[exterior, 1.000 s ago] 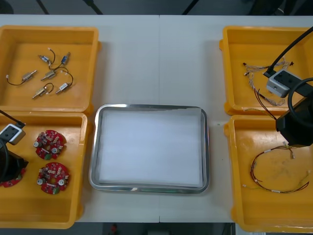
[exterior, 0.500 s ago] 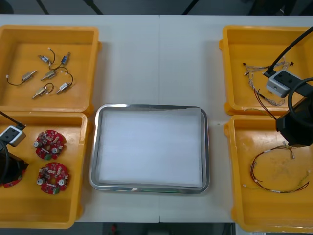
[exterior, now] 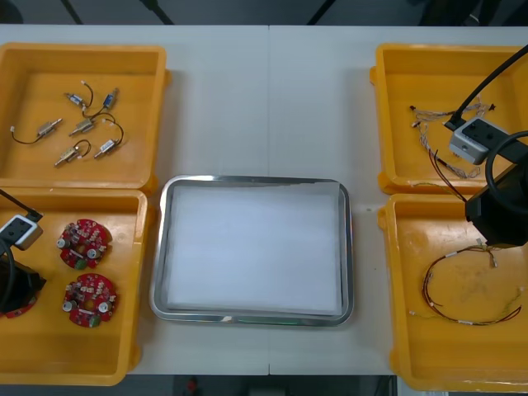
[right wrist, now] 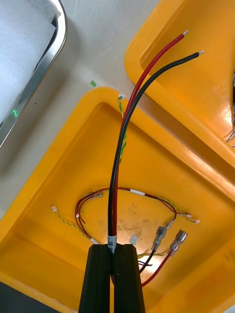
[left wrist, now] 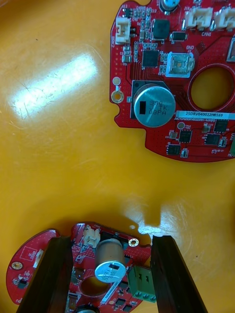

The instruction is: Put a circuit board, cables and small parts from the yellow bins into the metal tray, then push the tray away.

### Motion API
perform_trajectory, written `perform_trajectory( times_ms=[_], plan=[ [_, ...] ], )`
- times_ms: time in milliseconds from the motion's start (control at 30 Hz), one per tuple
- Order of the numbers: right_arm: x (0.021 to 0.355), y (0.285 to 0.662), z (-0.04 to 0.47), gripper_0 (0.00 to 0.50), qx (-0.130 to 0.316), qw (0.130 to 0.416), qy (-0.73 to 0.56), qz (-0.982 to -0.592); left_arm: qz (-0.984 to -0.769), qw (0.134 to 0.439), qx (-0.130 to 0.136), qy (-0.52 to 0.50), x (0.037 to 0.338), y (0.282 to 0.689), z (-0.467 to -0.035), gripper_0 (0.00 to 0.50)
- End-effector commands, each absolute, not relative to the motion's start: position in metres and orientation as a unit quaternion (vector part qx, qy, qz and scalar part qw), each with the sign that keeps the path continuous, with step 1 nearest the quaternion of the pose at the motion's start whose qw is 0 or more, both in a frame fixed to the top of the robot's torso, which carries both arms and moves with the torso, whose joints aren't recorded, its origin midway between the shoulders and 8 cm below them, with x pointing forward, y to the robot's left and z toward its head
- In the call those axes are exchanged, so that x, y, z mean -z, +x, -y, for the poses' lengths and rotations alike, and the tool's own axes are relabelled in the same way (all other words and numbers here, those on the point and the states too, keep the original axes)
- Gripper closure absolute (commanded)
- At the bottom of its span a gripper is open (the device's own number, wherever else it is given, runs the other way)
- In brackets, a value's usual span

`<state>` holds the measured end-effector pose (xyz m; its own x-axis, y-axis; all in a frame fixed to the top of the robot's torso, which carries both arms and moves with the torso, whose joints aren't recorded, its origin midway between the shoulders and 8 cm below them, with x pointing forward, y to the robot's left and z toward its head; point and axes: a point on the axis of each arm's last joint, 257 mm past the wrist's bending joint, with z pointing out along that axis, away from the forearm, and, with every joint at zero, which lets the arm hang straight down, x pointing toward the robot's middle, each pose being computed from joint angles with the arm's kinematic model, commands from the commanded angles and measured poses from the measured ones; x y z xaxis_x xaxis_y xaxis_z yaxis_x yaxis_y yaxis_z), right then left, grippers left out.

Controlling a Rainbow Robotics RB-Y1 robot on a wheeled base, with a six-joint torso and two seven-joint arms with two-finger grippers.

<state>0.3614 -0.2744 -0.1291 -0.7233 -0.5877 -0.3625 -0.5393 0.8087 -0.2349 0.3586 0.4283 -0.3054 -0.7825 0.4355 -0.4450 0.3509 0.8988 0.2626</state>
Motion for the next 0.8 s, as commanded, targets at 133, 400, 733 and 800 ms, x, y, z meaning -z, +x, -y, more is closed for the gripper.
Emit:
perform_trajectory(
  times_ms=[133,400,733,800],
  plan=[
    [0.121,0.361,0.282,0.500,0.085,0.218,-0.326,-0.916,-0.934,0.220,-0.108,0.259,0.316,0.338,-0.444,0.040],
    [0.121,0.361,0.282,0.500,0.085,0.218,-0.326,-0.916,-0.932,0.214,-0.119,0.268,0.317,0.336,-0.450,0.146],
    [0.121,0.361,0.282,0.500,0.085,0.218,-0.326,-0.916,-0.927,0.212,-0.133,0.280,0.317,0.336,-0.456,0.363],
    [0.121,0.361,0.282,0.500,0.085,0.218,-0.326,-0.916,-0.926,0.213,-0.134,0.280,0.317,0.336,-0.456,0.425]
  ],
)
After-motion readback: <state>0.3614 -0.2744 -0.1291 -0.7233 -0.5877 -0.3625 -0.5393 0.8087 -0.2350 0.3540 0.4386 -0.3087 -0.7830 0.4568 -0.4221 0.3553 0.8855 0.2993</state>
